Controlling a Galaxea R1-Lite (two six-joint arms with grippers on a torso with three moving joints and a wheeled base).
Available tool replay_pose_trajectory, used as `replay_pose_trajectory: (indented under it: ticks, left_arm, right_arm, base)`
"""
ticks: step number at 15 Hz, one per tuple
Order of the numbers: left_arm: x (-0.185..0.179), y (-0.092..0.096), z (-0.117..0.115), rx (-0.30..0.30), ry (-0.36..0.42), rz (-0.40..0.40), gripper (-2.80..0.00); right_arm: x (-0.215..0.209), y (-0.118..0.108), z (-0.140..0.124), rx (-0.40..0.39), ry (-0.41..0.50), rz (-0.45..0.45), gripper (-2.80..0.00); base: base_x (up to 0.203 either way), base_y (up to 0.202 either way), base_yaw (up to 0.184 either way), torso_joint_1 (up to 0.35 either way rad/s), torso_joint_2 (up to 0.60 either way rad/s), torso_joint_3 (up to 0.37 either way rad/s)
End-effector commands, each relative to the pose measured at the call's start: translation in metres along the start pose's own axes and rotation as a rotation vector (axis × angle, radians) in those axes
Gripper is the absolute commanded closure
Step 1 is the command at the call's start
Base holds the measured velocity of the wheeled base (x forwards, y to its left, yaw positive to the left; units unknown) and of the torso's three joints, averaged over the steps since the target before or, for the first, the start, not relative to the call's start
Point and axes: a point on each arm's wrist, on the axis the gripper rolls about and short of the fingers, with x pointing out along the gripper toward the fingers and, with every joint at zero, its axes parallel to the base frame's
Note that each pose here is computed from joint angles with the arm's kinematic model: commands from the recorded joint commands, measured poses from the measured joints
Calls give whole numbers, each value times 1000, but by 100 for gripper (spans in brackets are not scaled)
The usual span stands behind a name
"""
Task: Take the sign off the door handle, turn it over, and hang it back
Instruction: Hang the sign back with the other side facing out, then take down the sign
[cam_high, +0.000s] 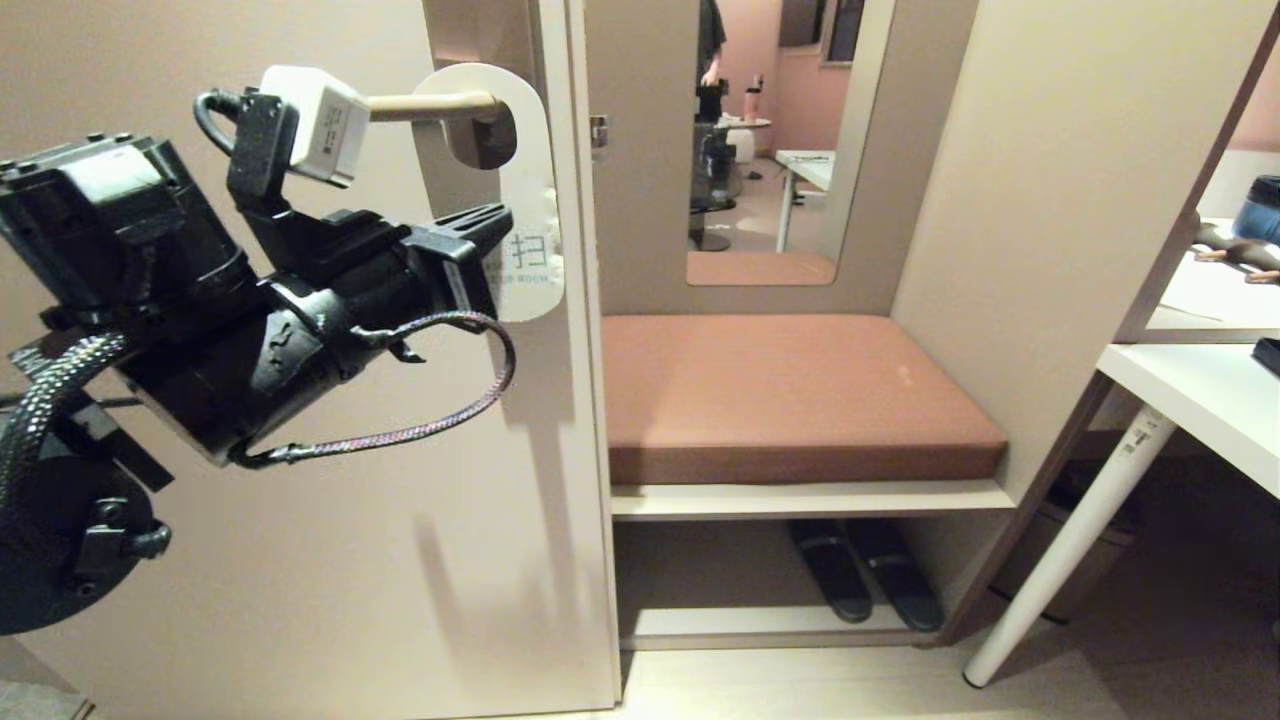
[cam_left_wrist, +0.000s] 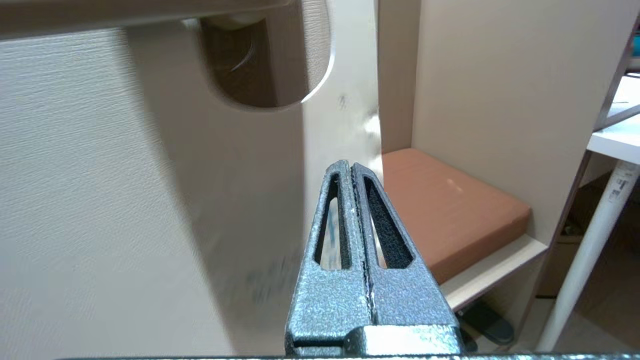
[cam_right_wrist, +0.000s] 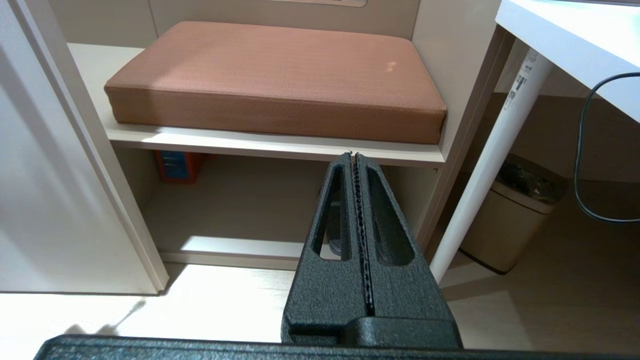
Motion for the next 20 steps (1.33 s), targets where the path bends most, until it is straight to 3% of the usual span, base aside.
replay_pose_trajectory:
  ticks: [1,12,17,20]
  left_arm:
    - [-25,7,12,6,-34,27,0]
    - [-147,23,7,47,-45,185,0]
    - [-205,11,-21,52,-30,214,0]
    - [-236,9,-41,67,-28,286,0]
  right_arm:
    - [0,0,0,-1,-1,1,0]
    - [0,0,0,-1,-1,1,0]
    - [0,0,0,-1,-1,0,0]
    - [0,0,0,-1,-1,1,0]
  base:
    - [0,0,0,0,0,0]
    - [0,0,0,0,0,0]
    - [0,0,0,0,0,0]
    - [0,0,0,0,0,0]
